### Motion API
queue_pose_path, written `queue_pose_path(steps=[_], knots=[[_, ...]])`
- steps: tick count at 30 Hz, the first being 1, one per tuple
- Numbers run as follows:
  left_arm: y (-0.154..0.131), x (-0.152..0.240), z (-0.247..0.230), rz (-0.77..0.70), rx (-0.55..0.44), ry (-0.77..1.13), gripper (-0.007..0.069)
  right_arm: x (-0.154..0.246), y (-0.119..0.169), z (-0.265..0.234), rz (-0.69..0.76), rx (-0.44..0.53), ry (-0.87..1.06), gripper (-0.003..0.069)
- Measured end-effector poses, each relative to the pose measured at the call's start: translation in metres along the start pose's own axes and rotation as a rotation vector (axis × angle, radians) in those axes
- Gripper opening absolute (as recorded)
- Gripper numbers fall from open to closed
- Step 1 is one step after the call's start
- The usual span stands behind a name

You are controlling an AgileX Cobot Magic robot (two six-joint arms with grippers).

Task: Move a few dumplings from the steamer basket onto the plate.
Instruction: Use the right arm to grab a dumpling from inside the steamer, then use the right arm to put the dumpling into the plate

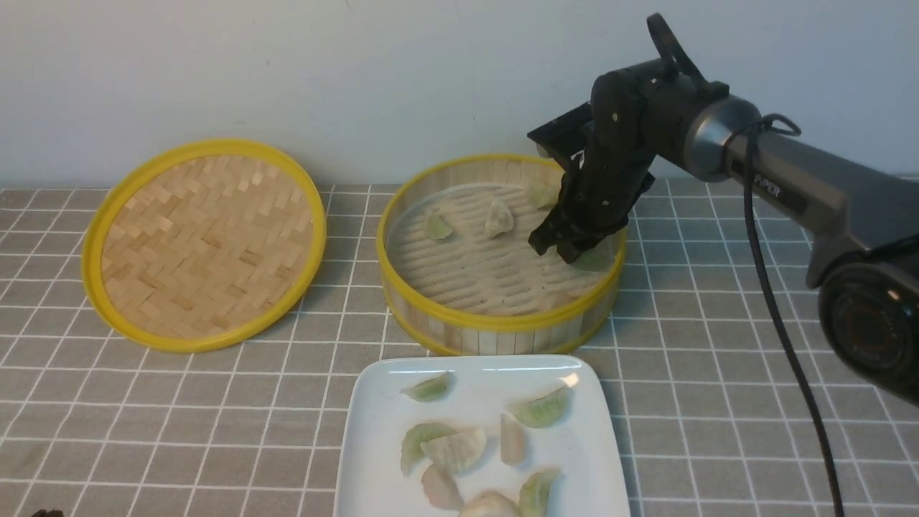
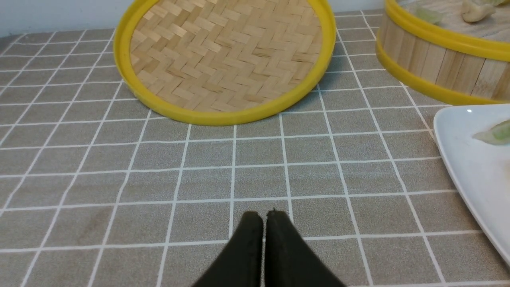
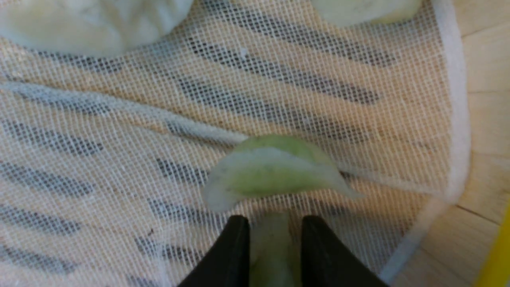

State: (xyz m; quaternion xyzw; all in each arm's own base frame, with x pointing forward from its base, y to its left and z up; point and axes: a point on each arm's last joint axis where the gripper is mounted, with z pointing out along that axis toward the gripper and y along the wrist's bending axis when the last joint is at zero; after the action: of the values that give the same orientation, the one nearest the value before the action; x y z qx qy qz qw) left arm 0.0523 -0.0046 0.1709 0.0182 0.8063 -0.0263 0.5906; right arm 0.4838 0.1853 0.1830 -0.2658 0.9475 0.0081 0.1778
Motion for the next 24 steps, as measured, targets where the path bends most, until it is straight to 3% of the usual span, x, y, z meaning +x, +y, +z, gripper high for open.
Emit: queue_pose_path(steps=[8, 16, 23, 24], knots=[[0.000, 0.000, 0.000, 0.000, 0.000, 0.000, -0.0005, -0.007, -0.001, -0.061, 0.011, -0.002, -0.073, 0.0146], [0.000, 0.000, 0.000, 0.000, 0.000, 0.000, -0.0005, -0.002, 0.010, -0.102, 0.096, -0.121, -0.107, 0.0146], [0.000, 0.000, 0.000, 0.000, 0.000, 0.000, -0.0005, 0.027, 0.059, -0.119, 0.048, -0.226, -0.032, 0.0146], [0.000, 0.000, 0.000, 0.000, 0.000, 0.000, -0.0005, 0.034, 0.078, -0.115, 0.016, -0.249, 0.003, 0.0146]])
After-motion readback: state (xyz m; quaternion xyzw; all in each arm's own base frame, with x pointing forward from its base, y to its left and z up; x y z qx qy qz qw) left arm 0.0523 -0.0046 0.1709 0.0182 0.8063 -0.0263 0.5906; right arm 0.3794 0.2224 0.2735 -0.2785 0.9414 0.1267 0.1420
